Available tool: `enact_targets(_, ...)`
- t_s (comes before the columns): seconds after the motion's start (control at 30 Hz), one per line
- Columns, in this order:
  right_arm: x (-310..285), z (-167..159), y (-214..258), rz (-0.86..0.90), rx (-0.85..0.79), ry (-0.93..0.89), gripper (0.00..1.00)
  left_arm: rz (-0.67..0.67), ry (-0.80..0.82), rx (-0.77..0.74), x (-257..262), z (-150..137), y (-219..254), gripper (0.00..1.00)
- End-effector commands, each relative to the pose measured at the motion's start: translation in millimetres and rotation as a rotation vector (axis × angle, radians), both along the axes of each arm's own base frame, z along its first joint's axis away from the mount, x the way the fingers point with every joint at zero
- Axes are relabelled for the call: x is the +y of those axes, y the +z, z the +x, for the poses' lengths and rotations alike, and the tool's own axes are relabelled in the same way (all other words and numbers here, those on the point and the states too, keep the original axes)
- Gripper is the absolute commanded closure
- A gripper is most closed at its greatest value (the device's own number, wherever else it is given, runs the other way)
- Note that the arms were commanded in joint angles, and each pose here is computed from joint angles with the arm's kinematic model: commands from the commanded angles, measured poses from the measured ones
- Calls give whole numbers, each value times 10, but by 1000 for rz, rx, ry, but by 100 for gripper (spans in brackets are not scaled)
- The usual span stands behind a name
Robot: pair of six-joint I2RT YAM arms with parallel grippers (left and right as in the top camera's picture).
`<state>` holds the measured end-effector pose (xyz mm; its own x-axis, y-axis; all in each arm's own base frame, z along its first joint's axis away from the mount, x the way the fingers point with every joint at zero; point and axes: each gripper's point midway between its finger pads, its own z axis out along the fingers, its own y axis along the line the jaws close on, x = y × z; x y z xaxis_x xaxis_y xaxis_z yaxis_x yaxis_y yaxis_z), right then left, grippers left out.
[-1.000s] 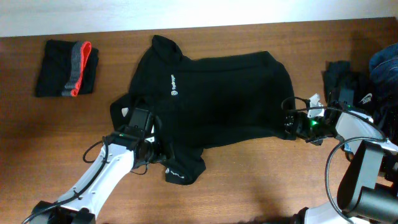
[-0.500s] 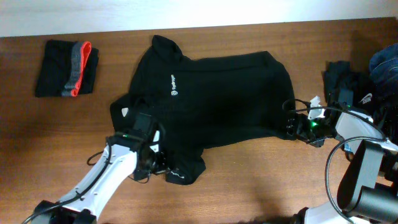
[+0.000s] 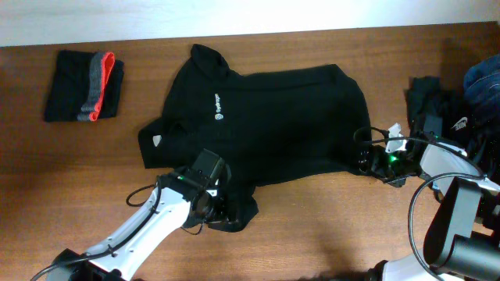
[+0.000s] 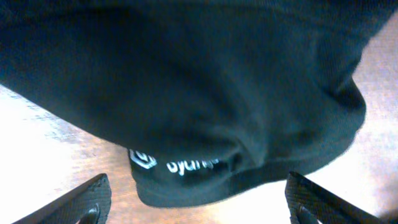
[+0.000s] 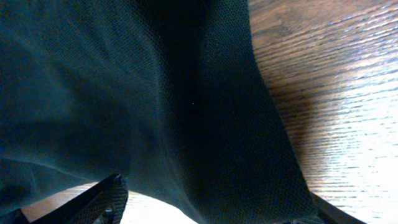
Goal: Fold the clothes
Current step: 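Pull the lower left hem outward with left gripper to flatten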
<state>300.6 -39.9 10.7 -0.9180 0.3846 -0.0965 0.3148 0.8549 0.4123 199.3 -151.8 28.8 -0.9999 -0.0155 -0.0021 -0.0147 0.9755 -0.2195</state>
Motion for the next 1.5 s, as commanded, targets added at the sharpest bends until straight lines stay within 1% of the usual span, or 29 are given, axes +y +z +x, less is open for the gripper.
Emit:
enact_targets(0.0,3,-115,-120,3,43,-13,22,34,20,-33,79,12,-55,20)
enact_targets(0.07,6,-108,-117,5,39,-13,23,32,33,-32,97,-21,-139,27)
enact_targets(0.17,6,-108,-117,5,39,-13,25,19,58,-22,108,-84,-249,43)
enact_targets(0.27,7,-109,-117,5,40,-13,25,9,57,-19,92,-91,-254,63)
enact_targets(0.33,5,-108,-117,5,39,-13,25,5,56,-16,87,-96,-253,79)
enact_targets(0.37,7,-109,-117,5,40,-13,25,5,56,-16,86,-97,-253,92)
enact_targets(0.4,5,-108,-117,5,39,-13,25,5,56,-16,86,-97,-253,98)
enact_targets(0.43,5,-108,-117,5,39,-13,25,5,56,-16,86,-96,-252,99)
enact_targets(0.53,5,-109,-117,5,39,-13,25,2,57,-16,77,-81,-227,99)
enact_targets(0.63,5,-108,-117,5,39,-13,25,-7,38,-37,35,-6,-151,99)
enact_targets(0.7,5,-108,-117,5,39,-13,25,-18,40,-62,-5,83,-77,99)
enact_targets(0.83,7,-112,-117,6,41,-13,31,-48,58,-114,-71,291,91,99)
enact_targets(1.03,7,-113,-118,6,41,-13,31,-84,108,-190,-55,621,348,99)
enact_targets(1.3,6,-111,-117,6,40,-13,32,-88,165,-209,76,753,382,99)
enact_targets(1.33,6,-110,-117,6,40,-13,38,-87,172,-208,95,760,380,99)
enact_targets(1.37,7,-107,-115,7,39,-13,48,-87,176,-208,106,765,381,99)
enact_targets(1.43,30,-91,-98,22,30,-12,62,-93,177,-204,104,761,381,99)
enact_targets(1.47,57,-71,-76,40,21,-10,71,-100,175,-201,90,756,385,99)
